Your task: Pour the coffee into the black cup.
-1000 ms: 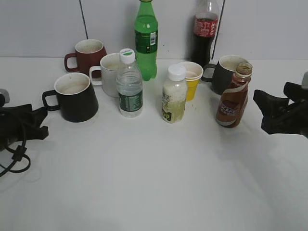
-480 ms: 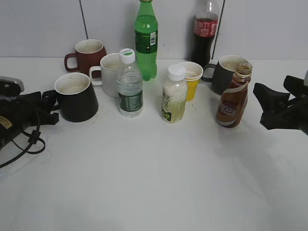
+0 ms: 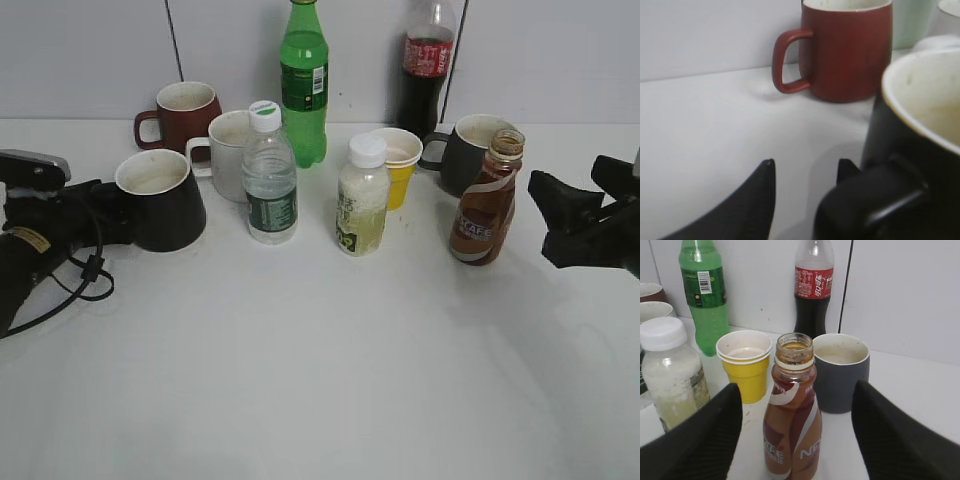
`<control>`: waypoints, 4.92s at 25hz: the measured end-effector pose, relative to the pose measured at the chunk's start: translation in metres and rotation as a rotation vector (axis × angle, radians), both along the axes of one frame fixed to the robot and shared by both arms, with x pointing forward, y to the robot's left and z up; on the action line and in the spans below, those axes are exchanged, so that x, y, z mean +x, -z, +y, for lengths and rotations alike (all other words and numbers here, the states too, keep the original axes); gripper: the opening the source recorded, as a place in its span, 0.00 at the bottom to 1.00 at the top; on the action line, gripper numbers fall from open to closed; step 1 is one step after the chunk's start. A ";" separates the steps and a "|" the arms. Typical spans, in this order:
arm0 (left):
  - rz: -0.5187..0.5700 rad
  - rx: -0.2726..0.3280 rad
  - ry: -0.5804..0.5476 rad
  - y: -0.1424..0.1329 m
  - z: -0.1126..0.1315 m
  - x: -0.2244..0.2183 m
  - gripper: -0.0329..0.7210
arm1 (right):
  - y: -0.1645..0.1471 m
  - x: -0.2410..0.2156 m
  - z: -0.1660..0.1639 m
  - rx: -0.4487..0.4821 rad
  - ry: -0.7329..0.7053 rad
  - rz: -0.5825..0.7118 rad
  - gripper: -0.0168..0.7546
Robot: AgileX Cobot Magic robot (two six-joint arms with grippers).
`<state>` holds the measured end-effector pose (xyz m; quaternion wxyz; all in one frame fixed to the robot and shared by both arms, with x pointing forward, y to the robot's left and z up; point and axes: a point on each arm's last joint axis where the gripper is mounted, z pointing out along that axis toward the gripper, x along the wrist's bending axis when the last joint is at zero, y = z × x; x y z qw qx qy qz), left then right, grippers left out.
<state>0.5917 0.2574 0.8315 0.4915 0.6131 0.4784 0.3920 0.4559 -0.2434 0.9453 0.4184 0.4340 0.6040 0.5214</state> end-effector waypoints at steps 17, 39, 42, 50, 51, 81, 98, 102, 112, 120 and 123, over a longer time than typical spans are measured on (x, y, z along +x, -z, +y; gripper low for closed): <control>-0.012 0.007 0.000 -0.007 0.000 0.003 0.11 | 0.069 0.032 0.009 -0.037 -0.014 0.185 0.80; -0.056 0.015 0.159 -0.062 -0.041 -0.050 0.10 | 0.105 0.099 0.027 0.016 -0.029 0.160 0.67; -0.054 0.014 0.221 -0.061 -0.059 -0.057 0.10 | 0.105 0.099 0.027 0.018 -0.023 0.159 0.67; -0.058 0.022 0.408 -0.061 -0.102 -0.076 0.10 | 0.098 0.096 0.031 -0.030 -0.085 0.154 0.67; -0.059 0.023 0.427 -0.061 -0.106 -0.078 0.10 | 0.093 0.095 0.032 -0.046 -0.103 0.141 0.67; -0.156 -0.029 0.606 -0.081 -0.148 -0.073 0.10 | -0.050 0.106 0.101 -0.769 -0.655 -0.434 0.67; -0.211 -0.041 0.713 -0.095 -0.168 -0.068 0.10 | -0.048 0.105 0.102 -0.961 -0.693 -0.545 0.67; -0.205 -0.038 0.710 -0.094 -0.168 -0.068 0.10 | -0.048 0.105 0.102 -1.015 -0.695 -0.581 0.67; -0.187 -0.027 0.706 -0.092 -0.168 -0.068 0.10 | -0.048 0.105 0.102 -1.115 -0.696 -0.647 0.67; -0.187 -0.027 0.705 -0.092 -0.168 -0.068 0.10 | -0.048 0.105 0.102 -1.163 -0.696 -0.679 0.67; -0.187 -0.027 0.705 -0.092 -0.168 -0.068 0.10 | -0.048 0.105 0.102 -1.177 -0.696 -0.689 0.67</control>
